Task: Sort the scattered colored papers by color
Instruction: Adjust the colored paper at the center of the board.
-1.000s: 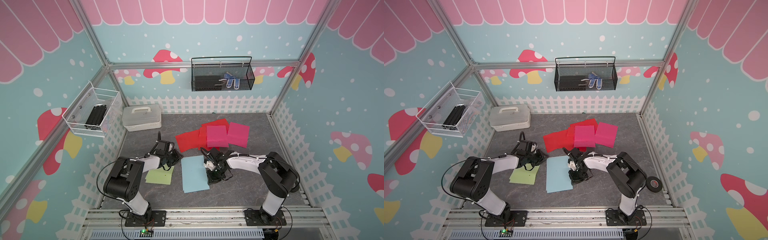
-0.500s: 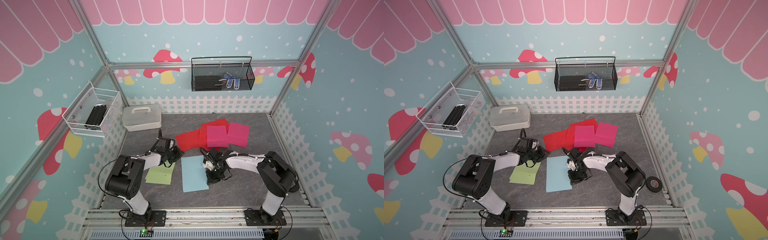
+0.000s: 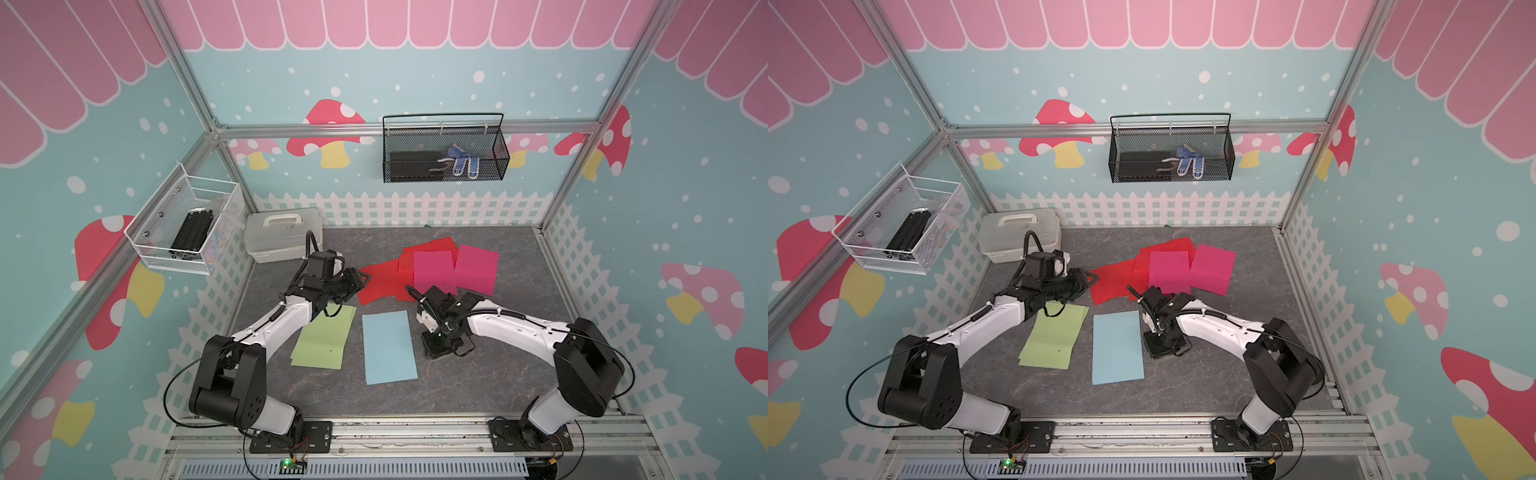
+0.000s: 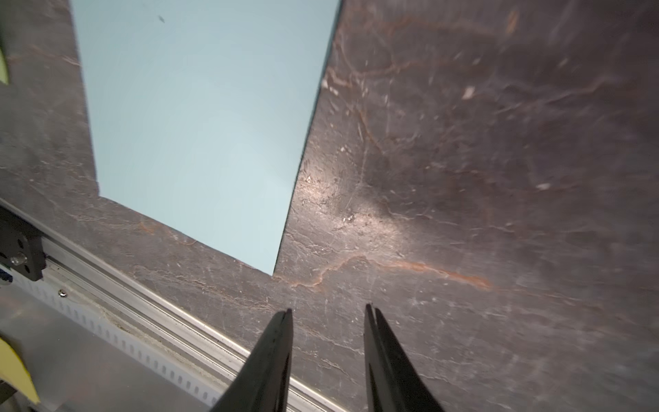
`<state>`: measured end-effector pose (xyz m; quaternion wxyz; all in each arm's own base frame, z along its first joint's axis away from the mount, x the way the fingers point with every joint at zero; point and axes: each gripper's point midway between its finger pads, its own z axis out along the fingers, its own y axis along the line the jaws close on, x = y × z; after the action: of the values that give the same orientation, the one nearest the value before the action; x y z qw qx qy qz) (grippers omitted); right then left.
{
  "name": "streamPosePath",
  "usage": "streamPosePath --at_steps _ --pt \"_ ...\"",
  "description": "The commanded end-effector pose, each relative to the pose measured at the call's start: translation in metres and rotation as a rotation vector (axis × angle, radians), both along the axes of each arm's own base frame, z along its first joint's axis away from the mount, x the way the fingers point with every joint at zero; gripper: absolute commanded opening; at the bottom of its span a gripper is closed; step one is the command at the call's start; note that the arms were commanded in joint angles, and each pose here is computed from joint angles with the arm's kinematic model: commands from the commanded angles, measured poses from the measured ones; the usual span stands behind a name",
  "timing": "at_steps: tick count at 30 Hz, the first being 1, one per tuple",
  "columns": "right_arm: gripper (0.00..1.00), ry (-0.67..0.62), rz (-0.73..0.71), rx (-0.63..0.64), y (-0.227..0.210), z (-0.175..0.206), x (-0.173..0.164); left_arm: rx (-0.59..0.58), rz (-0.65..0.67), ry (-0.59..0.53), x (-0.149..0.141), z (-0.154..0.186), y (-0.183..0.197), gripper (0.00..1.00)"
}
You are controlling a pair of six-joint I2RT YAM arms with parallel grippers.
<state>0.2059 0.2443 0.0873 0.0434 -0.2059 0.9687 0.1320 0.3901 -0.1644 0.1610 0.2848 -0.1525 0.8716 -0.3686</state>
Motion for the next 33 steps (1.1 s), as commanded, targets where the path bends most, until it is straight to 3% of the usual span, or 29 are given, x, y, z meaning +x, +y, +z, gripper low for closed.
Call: streamPosePath --at_steps 1,4,14,21,27,33 --pt "0.42 -0.102 -0.067 -0.052 -0.023 0.031 0.022 0.017 -0.017 -0.003 -0.002 0.010 -0.001 0.56" --pt "0.48 -0.160 -0.125 -0.031 -0.035 0.051 0.050 0.002 -0.035 -0.037 0.004 0.024 -0.005 0.60" --pt "0.51 -0.211 -0.394 0.124 -0.086 0.080 0.152 -0.041 -0.106 -0.090 0.024 0.049 -0.021 0.70" --pt "0.52 -0.135 -0.616 0.476 -0.101 0.072 0.209 -0.065 -0.130 -0.066 0.033 0.039 -0.028 0.70" --pt "0.53 -0.089 -0.670 0.558 -0.108 0.055 0.230 -0.108 -0.148 -0.071 0.037 0.038 -0.035 0.70" --pt "0.53 -0.027 -0.719 0.551 -0.118 0.022 0.239 -0.164 -0.168 -0.089 0.039 0.042 -0.041 0.70"
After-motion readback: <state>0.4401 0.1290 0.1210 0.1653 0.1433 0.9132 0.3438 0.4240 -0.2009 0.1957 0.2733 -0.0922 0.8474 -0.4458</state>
